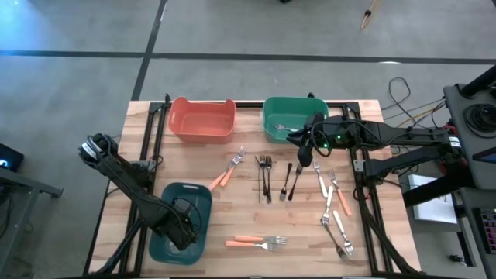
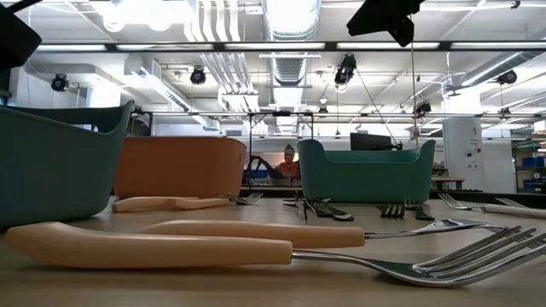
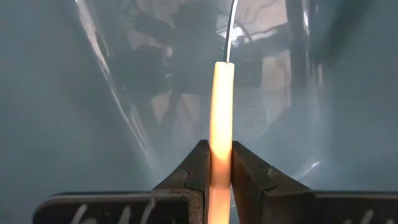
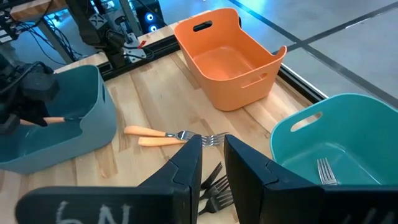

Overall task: Sort silverware by color (type)
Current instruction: Put the orange fork into the blue-green bin, then put the black fork into the orange bin

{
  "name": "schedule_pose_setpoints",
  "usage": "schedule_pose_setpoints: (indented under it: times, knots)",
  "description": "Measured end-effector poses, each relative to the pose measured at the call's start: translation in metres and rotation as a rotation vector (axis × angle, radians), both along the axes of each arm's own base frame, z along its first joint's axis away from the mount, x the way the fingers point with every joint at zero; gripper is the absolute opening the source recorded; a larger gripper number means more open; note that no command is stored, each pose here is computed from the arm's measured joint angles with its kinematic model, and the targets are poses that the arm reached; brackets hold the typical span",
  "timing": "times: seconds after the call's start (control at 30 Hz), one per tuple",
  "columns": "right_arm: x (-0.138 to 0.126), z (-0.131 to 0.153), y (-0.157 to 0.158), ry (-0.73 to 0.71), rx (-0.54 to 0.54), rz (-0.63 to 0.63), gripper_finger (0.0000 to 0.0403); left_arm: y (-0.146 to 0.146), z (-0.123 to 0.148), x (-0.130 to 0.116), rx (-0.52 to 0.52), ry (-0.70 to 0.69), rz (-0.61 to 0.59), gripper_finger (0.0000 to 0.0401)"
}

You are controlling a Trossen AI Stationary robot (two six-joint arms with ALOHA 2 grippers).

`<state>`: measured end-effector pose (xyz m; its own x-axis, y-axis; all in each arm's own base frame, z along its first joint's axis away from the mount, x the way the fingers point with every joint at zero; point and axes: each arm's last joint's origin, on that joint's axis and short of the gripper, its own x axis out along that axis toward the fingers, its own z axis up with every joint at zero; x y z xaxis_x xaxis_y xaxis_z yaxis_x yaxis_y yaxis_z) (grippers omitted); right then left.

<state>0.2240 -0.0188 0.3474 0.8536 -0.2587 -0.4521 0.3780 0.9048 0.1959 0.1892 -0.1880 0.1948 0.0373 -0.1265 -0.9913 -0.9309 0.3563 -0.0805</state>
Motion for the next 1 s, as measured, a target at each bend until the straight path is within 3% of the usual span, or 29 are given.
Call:
schedule_pose_setpoints:
  times: [0.47, 1.0]
  knots:
    - [0.0, 0.0, 0.0, 0.0, 0.002, -0.002, 0.0059, -0.0009, -0.0046, 0.0009, -0.008, -0.01, -0.008, 0.0025]
    - [0.0, 0.0, 0.0, 0.0, 0.002, -0.002, 0.0059, -0.0017, -0.0021, 0.0018, -0.011, -0.01, 0.0, 0.0055]
